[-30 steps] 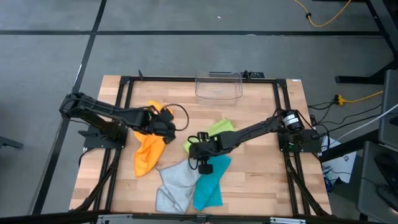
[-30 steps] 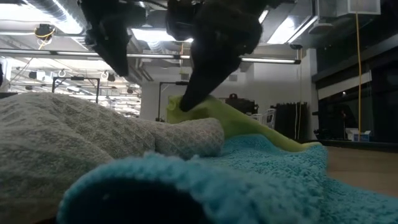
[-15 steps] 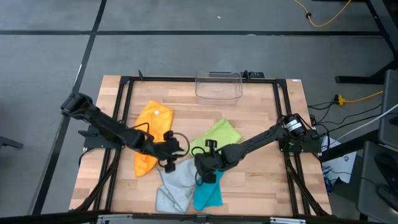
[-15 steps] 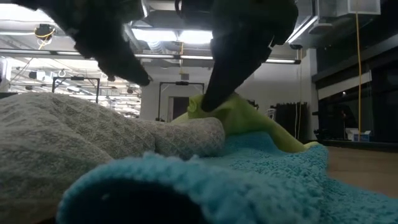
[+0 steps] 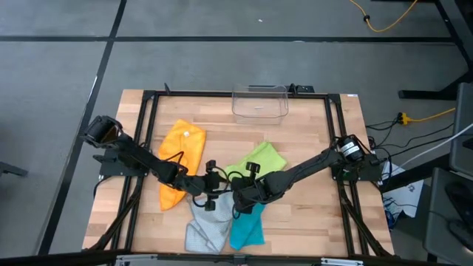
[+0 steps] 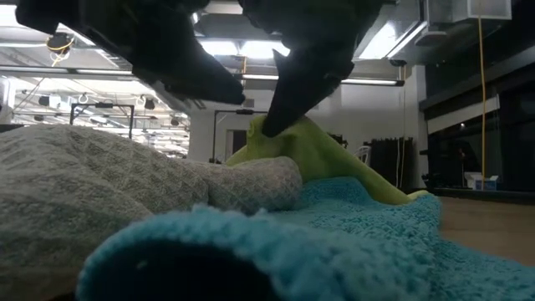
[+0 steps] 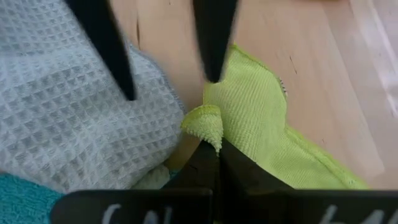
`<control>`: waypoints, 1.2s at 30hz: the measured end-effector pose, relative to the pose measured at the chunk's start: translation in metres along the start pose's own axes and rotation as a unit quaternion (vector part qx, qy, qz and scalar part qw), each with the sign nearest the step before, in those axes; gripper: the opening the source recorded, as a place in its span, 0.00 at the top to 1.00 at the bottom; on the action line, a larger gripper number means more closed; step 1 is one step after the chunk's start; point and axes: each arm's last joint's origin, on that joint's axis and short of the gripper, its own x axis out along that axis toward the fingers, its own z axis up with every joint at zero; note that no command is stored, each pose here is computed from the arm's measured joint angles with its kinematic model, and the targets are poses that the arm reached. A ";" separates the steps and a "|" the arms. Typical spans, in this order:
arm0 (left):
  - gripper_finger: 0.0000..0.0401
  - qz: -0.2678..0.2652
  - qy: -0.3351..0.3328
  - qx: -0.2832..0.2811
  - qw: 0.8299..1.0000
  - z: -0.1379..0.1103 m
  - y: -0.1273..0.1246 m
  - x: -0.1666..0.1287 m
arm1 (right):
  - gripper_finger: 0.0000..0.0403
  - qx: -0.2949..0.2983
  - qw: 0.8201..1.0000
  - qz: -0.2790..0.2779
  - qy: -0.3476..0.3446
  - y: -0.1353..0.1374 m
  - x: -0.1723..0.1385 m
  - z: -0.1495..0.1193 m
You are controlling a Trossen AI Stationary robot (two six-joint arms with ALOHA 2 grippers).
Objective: Fold microfiber towels
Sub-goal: Fold the green microfiber towel
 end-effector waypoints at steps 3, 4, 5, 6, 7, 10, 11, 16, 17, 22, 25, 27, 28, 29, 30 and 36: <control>0.56 0.006 0.004 0.000 1.000 0.000 0.003 0.001 | 0.99 0.009 1.000 -0.001 -0.001 0.000 -0.001 0.000; 0.54 0.008 0.007 0.001 1.000 -0.001 0.004 0.002 | 0.99 0.010 1.000 -0.007 -0.002 -0.002 -0.003 0.001; 0.52 0.010 0.009 0.002 1.000 -0.001 0.004 0.002 | 0.99 0.013 1.000 -0.013 -0.005 -0.003 -0.006 0.001; 0.51 0.011 0.011 0.003 1.000 -0.002 0.004 0.002 | 0.99 0.019 1.000 -0.019 -0.011 -0.005 -0.009 0.003; 0.50 0.014 0.011 0.004 1.000 -0.002 0.004 0.002 | 0.99 0.025 0.999 -0.024 -0.015 -0.007 -0.013 0.004; 0.47 0.029 0.019 0.010 0.999 -0.004 0.005 0.001 | 0.99 0.038 0.998 -0.031 -0.031 -0.010 -0.026 0.007; 0.47 0.032 0.020 0.011 0.999 -0.004 0.006 0.001 | 0.99 0.040 0.998 -0.032 -0.037 -0.010 -0.029 0.007; 0.47 0.039 0.018 0.011 0.999 -0.004 0.006 0.001 | 0.99 0.038 0.998 -0.031 -0.041 -0.008 -0.033 0.007; 0.47 0.041 0.017 0.013 0.999 -0.004 0.006 0.001 | 0.99 0.038 0.998 -0.031 -0.042 -0.008 -0.033 0.007; 0.47 0.047 0.031 0.073 0.996 -0.006 0.007 0.001 | 0.99 0.039 0.998 -0.032 -0.043 -0.009 -0.034 0.007; 0.47 0.049 0.042 0.162 0.985 -0.009 0.006 0.000 | 0.99 0.038 0.998 -0.032 -0.043 -0.009 -0.034 0.007; 0.47 0.046 0.044 0.199 0.978 -0.009 0.005 0.000 | 0.99 0.038 0.998 -0.032 -0.043 -0.009 -0.034 0.007; 0.47 0.045 0.045 0.207 0.976 -0.009 0.005 0.000 | 0.99 0.038 0.998 -0.032 -0.044 -0.009 -0.034 0.007; 0.47 0.045 0.045 0.209 0.976 -0.009 0.005 0.000 | 0.99 0.039 0.998 -0.032 -0.044 -0.009 -0.034 0.007; 0.47 0.047 0.045 0.209 0.976 -0.009 0.006 0.000 | 0.99 0.038 0.998 -0.032 -0.044 -0.009 -0.034 0.007; 0.47 0.050 0.040 0.189 0.980 -0.007 0.007 0.001 | 0.99 0.038 0.997 -0.040 -0.048 -0.009 -0.034 0.007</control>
